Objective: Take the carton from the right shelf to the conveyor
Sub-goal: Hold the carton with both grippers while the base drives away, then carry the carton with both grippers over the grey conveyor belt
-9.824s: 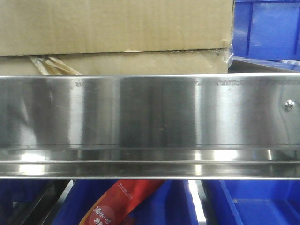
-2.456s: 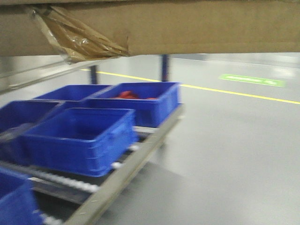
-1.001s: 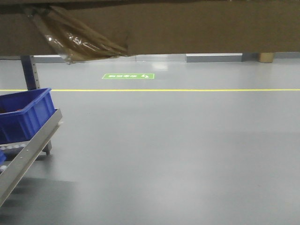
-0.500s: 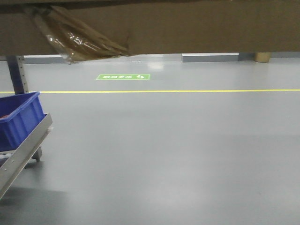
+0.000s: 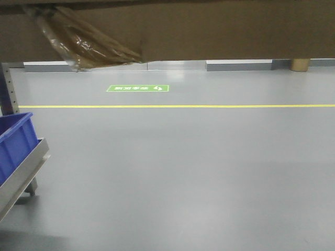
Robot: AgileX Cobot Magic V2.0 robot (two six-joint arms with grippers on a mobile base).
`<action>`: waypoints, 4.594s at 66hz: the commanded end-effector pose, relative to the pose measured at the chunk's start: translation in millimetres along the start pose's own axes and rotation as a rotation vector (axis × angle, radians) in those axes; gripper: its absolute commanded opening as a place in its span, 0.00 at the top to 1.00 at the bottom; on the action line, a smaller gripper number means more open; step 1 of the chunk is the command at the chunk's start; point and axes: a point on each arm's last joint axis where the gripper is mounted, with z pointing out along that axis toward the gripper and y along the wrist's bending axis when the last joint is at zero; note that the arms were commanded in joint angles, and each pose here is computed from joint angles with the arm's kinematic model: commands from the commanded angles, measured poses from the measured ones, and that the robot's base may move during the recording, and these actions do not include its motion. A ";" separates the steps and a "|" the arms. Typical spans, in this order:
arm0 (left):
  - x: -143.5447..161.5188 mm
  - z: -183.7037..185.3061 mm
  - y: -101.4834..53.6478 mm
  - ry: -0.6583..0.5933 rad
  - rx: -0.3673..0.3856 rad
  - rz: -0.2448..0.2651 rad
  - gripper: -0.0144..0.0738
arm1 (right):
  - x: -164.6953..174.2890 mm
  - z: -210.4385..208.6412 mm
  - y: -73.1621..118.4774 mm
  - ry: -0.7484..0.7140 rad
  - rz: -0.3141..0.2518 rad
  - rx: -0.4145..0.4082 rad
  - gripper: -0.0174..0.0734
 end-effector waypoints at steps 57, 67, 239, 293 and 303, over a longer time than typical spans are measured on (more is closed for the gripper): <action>-3.7 -7.0 -2.7 -0.063 0.027 0.008 0.85 | -6.7 -5.8 1.9 -0.090 -0.008 -0.023 0.88; -3.9 -7.0 -2.2 -0.065 0.021 0.011 0.85 | -11.2 -6.3 2.6 -0.139 -0.007 -0.030 0.88; -14.5 -10.7 20.3 -0.171 -0.239 0.113 0.85 | -27.3 -10.2 5.2 -0.322 -0.006 -0.060 0.88; -14.5 -10.7 20.3 -0.171 -0.239 0.113 0.85 | -27.3 -10.2 5.2 -0.322 -0.006 -0.060 0.88; -14.5 -10.7 20.3 -0.171 -0.239 0.113 0.85 | -27.3 -10.2 5.2 -0.322 -0.006 -0.060 0.88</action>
